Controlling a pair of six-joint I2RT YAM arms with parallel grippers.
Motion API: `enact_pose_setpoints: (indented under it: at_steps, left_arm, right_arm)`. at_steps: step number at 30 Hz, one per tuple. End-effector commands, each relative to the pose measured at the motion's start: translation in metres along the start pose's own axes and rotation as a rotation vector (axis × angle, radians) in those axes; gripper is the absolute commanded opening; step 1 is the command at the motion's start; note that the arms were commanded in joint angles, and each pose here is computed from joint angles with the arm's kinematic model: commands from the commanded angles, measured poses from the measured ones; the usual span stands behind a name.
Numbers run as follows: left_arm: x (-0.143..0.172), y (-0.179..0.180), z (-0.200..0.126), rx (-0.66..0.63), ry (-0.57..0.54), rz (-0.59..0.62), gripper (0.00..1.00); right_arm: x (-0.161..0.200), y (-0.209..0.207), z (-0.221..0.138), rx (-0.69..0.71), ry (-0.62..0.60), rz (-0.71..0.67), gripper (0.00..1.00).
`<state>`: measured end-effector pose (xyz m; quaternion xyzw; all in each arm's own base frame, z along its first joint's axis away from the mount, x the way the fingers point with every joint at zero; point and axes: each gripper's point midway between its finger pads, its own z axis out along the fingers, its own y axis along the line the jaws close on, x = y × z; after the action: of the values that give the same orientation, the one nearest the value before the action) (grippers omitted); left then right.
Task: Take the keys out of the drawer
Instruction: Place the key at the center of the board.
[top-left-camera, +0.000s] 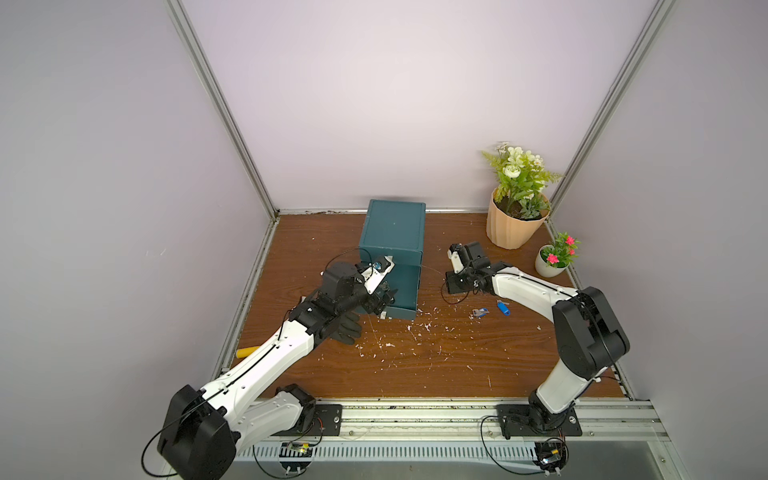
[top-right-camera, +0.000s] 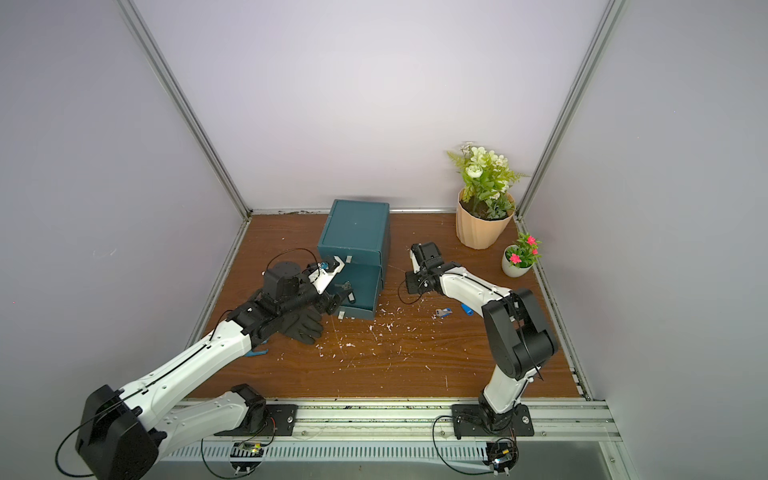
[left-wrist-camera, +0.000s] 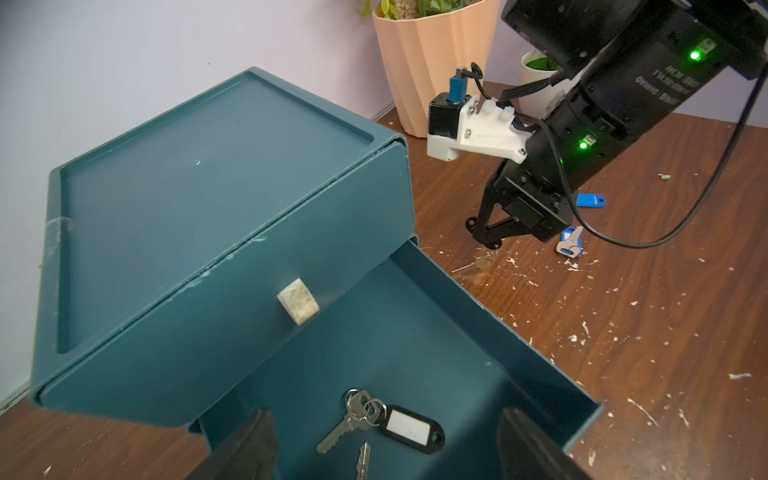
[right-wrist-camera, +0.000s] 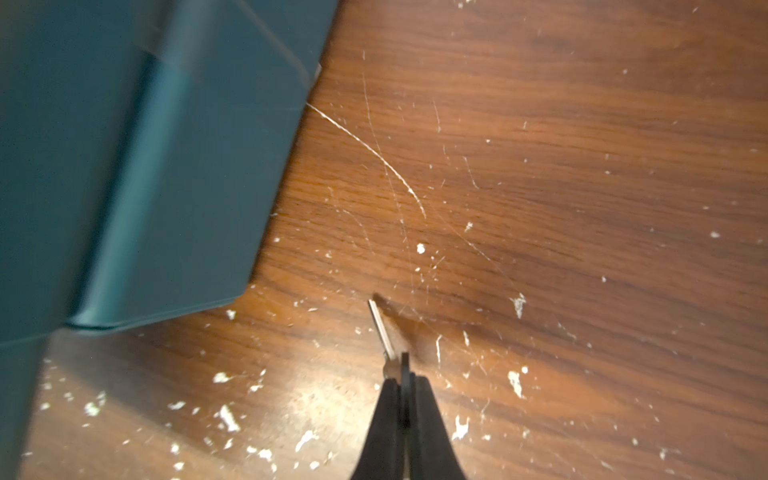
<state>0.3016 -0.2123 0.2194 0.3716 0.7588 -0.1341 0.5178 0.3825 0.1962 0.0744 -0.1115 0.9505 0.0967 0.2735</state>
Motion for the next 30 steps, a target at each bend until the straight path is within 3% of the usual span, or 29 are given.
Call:
enact_pose_setpoints:
  at_steps: [1, 6, 18, 24, 30]
  left_arm:
    - [-0.009, 0.017, -0.002, -0.090, 0.011, -0.045, 0.86]
    - [-0.012, 0.021, -0.002, -0.111, -0.001, -0.100, 0.86]
    - [-0.012, 0.033, -0.022, -0.201, -0.066, -0.223, 0.86]
    - [-0.011, 0.046, -0.036, -0.275, -0.089, -0.318, 0.88]
    - [-0.005, 0.057, -0.050, -0.313, -0.082, -0.313, 0.88]
  right_arm:
    - [-0.015, 0.006, -0.009, -0.031, -0.027, -0.024, 0.17]
    - [-0.023, 0.010, -0.014, -0.051, -0.012, -0.043, 0.31]
    - [-0.070, 0.027, -0.102, -0.074, -0.138, -0.079, 0.32]
    - [-0.091, 0.078, -0.147, -0.146, -0.206, -0.172, 0.33]
    - [-0.078, 0.163, -0.166, -0.285, -0.207, -0.315, 0.37]
